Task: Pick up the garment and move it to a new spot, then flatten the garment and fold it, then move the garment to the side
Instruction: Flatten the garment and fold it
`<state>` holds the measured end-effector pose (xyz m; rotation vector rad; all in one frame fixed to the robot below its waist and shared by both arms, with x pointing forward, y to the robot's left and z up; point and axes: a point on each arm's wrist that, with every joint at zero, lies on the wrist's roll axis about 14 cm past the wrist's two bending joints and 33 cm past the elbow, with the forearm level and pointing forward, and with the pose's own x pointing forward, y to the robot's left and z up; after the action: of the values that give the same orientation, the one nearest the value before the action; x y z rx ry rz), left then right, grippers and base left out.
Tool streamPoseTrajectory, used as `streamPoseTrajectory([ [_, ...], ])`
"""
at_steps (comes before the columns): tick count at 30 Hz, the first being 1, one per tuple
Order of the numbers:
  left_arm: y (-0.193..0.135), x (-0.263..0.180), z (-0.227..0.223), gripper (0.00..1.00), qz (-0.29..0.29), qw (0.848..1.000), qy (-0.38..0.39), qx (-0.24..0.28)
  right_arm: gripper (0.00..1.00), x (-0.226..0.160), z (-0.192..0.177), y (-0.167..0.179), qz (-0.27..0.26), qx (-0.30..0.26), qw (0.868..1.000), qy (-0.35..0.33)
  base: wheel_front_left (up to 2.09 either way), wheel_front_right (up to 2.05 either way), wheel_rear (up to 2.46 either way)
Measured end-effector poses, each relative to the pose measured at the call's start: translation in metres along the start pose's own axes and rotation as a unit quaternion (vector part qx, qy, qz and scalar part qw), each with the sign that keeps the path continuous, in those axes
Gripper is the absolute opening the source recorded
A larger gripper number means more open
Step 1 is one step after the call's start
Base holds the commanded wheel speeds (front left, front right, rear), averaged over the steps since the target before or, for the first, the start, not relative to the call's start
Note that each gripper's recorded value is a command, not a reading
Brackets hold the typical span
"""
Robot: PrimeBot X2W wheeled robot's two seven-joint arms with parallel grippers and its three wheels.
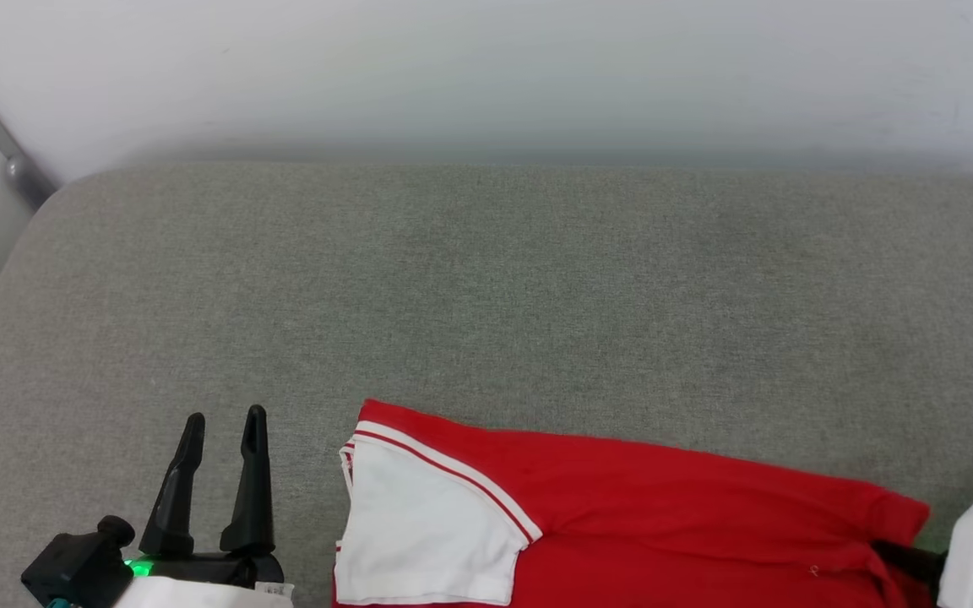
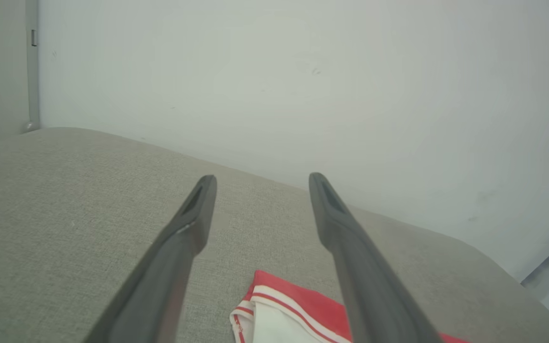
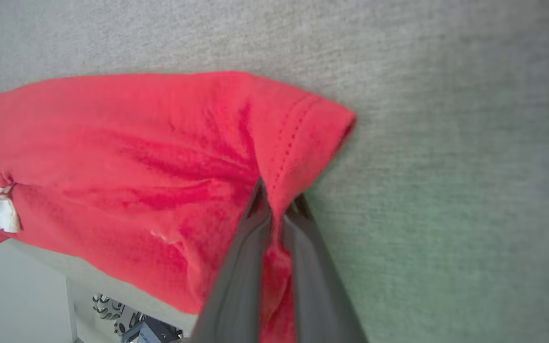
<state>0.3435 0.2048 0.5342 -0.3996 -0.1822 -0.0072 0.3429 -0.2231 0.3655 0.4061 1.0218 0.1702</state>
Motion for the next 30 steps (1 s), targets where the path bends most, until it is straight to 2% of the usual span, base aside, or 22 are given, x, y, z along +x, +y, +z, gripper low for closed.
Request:
streamPoseTrajectory([
  [10,0.0,-0.001,-0.006,1.0,0.0,1.0,0.008,0.0,0.0,-0.044,0.029,-0.059,-0.067,0.015,0.997,-0.04,0.0,0.0,0.0],
  [16,0.0,-0.002,-0.01,1.0,-0.002,1.0,0.015,-0.001,0.0,-0.08,0.053,-0.095,-0.118,0.018,0.99,-0.079,0.0,0.0,0.0],
  [24,-0.001,-0.005,-0.016,1.0,-0.001,1.0,0.025,-0.006,0.0,-0.1,0.062,-0.089,-0.111,0.013,0.988,-0.103,0.0,0.0,0.0],
  [30,0.005,-0.008,-0.02,1.0,0.008,0.999,0.031,-0.003,0.0,-0.095,0.052,-0.034,-0.039,-0.011,0.996,-0.08,0.0,0.0,0.0],
])
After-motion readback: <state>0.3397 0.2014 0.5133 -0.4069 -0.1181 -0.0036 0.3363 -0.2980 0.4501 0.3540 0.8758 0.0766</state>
